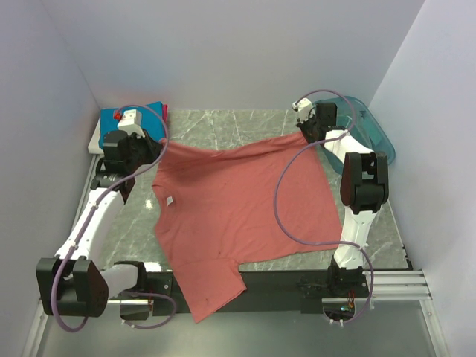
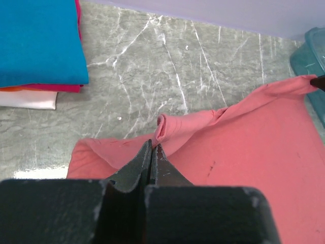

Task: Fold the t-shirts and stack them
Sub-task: Fold the tshirt

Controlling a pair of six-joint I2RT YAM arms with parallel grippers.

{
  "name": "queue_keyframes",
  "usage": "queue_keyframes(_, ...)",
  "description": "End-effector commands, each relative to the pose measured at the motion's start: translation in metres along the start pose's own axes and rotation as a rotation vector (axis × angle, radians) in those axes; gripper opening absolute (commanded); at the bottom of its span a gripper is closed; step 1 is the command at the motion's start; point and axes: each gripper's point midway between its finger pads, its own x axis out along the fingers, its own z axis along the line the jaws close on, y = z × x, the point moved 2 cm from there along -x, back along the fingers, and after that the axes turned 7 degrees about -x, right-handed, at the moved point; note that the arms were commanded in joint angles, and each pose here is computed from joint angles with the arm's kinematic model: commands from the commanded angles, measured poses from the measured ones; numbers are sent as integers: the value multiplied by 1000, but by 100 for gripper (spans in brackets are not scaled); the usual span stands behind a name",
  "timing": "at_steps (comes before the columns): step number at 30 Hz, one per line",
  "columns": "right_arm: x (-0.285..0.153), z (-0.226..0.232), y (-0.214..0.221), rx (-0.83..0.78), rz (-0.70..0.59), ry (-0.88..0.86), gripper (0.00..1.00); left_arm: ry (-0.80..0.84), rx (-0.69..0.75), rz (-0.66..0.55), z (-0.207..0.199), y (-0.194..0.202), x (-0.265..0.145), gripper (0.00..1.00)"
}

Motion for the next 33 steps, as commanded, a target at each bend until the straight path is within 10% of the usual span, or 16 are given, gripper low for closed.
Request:
queue_keyframes(1, -7, -17, -14, 8, -42, 55, 0, 33, 3, -24, -7, -5, -9, 0)
queue_keyframes(33, -31, -23, -8, 21, -80, 90, 0, 56, -16, 15, -10, 17, -37, 0)
